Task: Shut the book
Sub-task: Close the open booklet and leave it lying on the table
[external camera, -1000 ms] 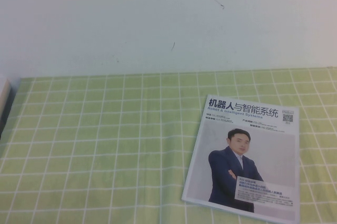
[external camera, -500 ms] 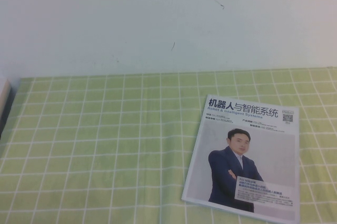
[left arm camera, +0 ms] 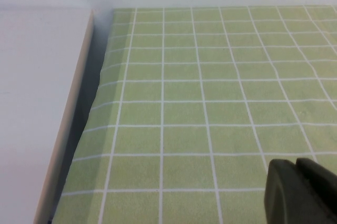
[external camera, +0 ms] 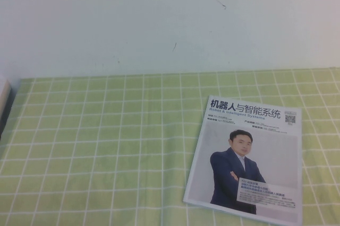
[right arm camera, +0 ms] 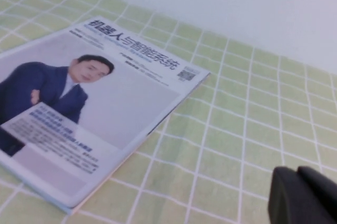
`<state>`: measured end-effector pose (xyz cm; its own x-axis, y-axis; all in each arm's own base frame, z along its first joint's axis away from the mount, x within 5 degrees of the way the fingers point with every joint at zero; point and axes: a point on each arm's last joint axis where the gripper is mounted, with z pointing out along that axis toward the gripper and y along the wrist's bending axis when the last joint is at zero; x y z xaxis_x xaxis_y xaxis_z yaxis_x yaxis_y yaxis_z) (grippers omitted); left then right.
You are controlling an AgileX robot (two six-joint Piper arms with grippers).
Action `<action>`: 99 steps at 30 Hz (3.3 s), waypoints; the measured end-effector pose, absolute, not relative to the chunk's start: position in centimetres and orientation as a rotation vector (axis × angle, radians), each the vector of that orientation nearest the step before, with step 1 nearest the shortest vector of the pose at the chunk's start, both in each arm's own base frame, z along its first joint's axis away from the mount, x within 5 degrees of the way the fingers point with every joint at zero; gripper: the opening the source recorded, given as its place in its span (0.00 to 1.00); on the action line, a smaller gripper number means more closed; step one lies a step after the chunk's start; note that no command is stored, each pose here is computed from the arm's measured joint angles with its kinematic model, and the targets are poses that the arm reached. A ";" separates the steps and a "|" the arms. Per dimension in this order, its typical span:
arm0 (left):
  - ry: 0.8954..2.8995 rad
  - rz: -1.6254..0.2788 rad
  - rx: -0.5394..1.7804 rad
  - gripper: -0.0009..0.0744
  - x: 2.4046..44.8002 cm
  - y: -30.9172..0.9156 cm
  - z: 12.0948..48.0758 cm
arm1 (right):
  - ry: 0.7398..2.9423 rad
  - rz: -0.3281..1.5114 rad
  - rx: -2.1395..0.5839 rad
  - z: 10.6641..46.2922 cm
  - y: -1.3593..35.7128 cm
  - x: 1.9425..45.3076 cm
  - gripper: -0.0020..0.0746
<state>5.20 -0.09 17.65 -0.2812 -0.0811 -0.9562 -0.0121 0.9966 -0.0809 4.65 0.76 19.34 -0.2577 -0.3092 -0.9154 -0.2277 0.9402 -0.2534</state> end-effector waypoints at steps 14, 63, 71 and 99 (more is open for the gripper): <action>1.855 -0.067 -0.068 0.01 5.2 -0.1 17.6 | 1.899 -0.131 -0.177 17.0 0.0 5.1 0.02; 1.855 -0.067 -0.068 0.01 5.2 -0.1 17.6 | 1.907 -0.061 -0.078 17.0 0.0 5.1 0.02; 1.855 -0.067 -0.068 0.01 5.2 -0.1 17.6 | 1.907 -0.061 -0.078 17.0 0.0 5.1 0.02; 1.855 -0.067 -0.068 0.01 5.2 -0.1 17.6 | 1.907 -0.061 -0.078 17.0 0.0 5.1 0.02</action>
<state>5.20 -0.09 17.65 -0.2812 -0.0818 -0.9561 -0.0123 0.9966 -0.0816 5.13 -0.03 16.99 -0.3298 -0.0846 -0.9403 -0.0245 0.9964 -0.0811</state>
